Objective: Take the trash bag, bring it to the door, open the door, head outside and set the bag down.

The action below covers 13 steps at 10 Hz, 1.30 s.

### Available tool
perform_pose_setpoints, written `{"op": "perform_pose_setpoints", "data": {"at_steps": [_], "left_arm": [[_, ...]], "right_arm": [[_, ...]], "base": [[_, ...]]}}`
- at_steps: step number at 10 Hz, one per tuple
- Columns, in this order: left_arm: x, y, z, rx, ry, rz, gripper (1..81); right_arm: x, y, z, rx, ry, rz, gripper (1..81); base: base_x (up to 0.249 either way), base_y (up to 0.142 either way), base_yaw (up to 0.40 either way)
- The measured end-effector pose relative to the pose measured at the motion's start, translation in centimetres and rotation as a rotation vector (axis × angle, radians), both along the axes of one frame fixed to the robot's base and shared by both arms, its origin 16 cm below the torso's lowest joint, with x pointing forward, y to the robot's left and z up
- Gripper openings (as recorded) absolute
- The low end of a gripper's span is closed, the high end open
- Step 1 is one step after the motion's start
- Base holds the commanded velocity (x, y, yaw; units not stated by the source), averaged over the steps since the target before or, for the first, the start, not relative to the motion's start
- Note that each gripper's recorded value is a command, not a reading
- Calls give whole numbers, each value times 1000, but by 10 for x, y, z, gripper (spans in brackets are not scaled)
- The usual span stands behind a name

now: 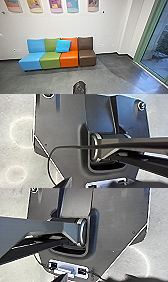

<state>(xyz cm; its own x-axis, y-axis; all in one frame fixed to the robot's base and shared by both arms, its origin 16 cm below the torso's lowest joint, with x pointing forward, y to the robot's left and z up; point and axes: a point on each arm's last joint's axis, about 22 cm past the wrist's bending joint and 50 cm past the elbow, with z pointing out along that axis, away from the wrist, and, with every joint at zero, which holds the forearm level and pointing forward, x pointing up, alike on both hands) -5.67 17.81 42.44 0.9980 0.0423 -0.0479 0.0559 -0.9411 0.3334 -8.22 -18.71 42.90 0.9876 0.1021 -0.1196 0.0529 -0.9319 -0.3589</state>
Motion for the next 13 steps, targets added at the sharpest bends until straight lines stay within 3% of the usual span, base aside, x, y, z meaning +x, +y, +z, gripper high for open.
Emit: {"op": "perform_pose_setpoints", "data": {"at_steps": [13], "left_arm": [[1,3,0,4,-2,1,811]], "right_arm": [[2,1,0,1,-3,0,811]], "base": [[125,62,0]]}}
